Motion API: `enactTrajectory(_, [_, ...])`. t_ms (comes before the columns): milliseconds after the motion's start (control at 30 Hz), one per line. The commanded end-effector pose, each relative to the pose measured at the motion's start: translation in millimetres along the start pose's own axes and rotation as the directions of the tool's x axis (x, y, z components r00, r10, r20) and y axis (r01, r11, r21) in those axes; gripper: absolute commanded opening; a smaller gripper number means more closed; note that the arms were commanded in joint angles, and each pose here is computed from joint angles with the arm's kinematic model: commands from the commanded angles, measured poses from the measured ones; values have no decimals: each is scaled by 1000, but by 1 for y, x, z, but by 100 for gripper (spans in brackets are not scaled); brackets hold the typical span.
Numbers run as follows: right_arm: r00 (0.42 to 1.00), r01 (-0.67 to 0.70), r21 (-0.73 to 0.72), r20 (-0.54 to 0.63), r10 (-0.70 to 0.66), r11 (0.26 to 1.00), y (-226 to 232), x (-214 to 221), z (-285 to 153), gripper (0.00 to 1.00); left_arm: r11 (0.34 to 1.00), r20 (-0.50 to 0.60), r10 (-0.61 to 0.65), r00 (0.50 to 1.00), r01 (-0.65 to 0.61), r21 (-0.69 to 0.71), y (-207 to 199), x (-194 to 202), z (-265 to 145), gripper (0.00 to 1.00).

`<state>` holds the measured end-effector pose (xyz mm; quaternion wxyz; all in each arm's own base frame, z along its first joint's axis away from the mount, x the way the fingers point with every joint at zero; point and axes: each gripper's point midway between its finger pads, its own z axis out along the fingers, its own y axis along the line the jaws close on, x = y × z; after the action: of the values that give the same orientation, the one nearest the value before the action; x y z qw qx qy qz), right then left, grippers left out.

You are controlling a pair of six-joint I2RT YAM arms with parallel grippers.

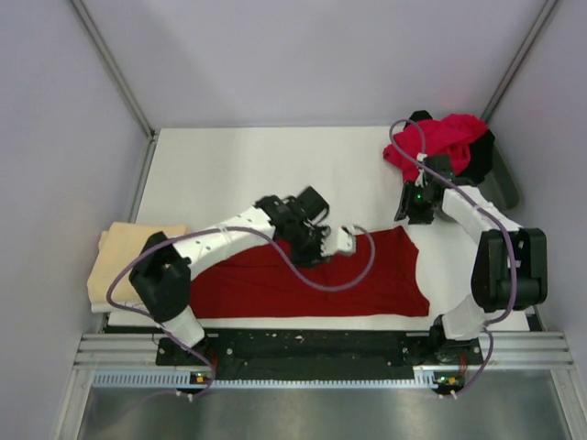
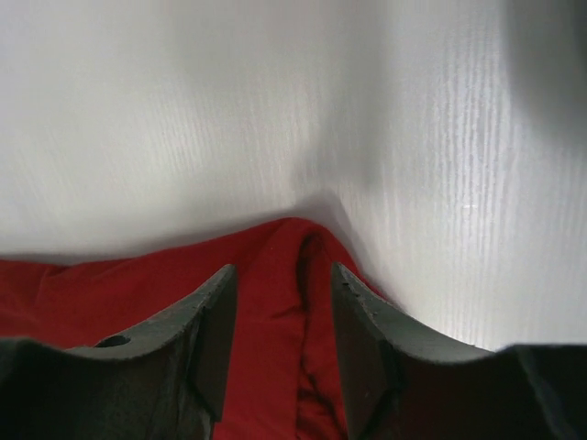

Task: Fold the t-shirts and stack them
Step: Fold the other side of the tshirt into a rectangle, then rotate the tshirt 90 degrees

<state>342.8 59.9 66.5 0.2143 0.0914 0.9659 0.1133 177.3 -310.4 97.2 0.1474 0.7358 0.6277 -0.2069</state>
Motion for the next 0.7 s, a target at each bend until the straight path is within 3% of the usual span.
enactTrajectory(0, [997, 31, 65, 69, -36, 997, -8, -16, -29, 45, 869, 10, -358, 934, 337, -362, 89, 72, -79, 37])
enactTrajectory(133, [999, 49, 54, 16, -50, 997, -10, -5, -16, 48, 735, -55, -527, 848, 423, -530, 115, 172, -112, 38])
enactTrajectory(233, [998, 46, 22, -37, -45, 999, -6, 2, 1, 48, 673, -72, -575, 815, 420, -609, 120, 224, -127, 47])
enactTrajectory(333, [995, 34, -2, -98, -34, 999, -2, 8, 20, 34, 619, -93, -628, 772, 424, -661, 123, 265, -134, 48])
enactTrajectory(400, [992, 32, -2, -124, -32, 999, -2, 9, 29, 18, 602, -107, -663, 741, 443, -664, 121, 288, -131, 45])
enactTrajectory(500, [990, 29, 12, -140, -27, 1000, -3, 3, 43, 0, 600, -148, -694, 704, 453, -660, 112, 313, -122, 32])
enactTrajectory(667, [992, 16, -38, -128, -21, 999, 15, -34, 63, 0, 636, -192, -691, 697, 461, -618, 86, 325, -100, 30])
